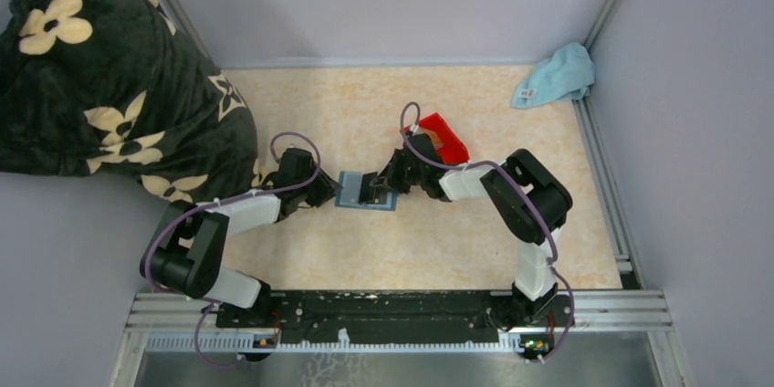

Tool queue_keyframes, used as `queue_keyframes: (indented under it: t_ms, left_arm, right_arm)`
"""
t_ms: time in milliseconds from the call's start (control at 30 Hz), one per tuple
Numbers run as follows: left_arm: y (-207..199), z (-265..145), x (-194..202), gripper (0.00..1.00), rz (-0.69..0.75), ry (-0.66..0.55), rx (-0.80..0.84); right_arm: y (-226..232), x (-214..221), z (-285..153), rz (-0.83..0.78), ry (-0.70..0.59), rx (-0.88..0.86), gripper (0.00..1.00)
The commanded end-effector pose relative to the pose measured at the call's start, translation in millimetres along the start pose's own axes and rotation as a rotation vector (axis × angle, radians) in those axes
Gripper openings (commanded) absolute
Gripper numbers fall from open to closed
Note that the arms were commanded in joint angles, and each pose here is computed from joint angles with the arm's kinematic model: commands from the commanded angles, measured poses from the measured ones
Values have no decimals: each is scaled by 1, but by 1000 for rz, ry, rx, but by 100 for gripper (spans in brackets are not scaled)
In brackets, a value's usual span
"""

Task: Put the credit cards into the card holder
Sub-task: Insert the credit card into the card holder.

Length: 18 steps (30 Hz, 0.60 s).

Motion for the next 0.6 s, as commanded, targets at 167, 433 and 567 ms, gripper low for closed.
queue_keyframes:
  t_ms: [167, 433, 567]
  left_arm:
    - [22, 4, 12, 40, 17, 49, -68]
    - [26, 7, 13, 39, 14, 57, -76]
    - [26, 8, 13, 39, 11, 61, -76]
  right_arm:
    - [0, 10, 11, -1, 14, 0, 0]
    - [-8, 22, 15, -51, 55, 12, 0]
    - [-11, 27, 17, -75, 78, 16, 0]
Point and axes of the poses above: each gripper's point midway between its finger pads, its own z axis out along the fingers, its own y axis along the line the jaws close on, x = y × z, the point moved 5 cm from there along -z, back along the fingers
